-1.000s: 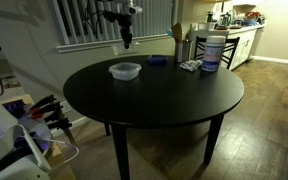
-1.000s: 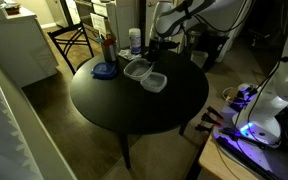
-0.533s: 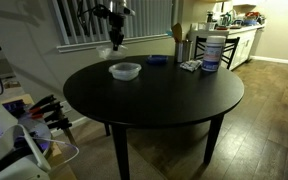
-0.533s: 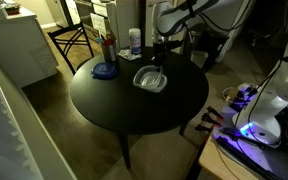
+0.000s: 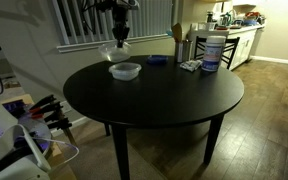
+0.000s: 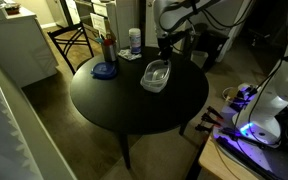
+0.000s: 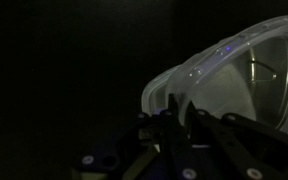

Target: Stack the clear bowls together.

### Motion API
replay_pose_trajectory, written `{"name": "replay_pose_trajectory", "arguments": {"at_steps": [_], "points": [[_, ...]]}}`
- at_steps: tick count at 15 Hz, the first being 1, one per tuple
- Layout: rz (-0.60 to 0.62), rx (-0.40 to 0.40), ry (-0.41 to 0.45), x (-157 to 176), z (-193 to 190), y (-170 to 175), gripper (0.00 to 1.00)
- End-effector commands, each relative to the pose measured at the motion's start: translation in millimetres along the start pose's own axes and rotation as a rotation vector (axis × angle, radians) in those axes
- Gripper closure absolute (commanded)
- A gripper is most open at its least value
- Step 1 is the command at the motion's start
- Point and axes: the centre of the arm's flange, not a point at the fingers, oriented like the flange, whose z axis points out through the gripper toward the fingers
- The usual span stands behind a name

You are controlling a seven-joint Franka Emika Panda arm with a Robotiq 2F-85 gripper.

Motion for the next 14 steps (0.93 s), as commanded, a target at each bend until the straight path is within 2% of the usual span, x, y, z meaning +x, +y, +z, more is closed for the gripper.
{"name": "replay_pose_trajectory", "arguments": {"at_steps": [1, 4, 10, 11, 13, 14], "points": [[-0.035, -0.028, 0.017, -1.1, -4.7, 8.2, 0.98], [-0.041, -0.022, 0.040, 1.3, 7.2, 7.1, 0.98], [-0.056, -0.060, 0.114, 5.1, 17.9, 13.0, 0.98], [-0.053, -0.063, 0.129, 5.3, 18.3, 14.5, 0.68], [-0.058, -0.068, 0.143, 6.8, 18.8, 17.5, 0.63], [-0.060, -0.070, 0.147, 6.9, 19.4, 18.3, 0.56]]}}
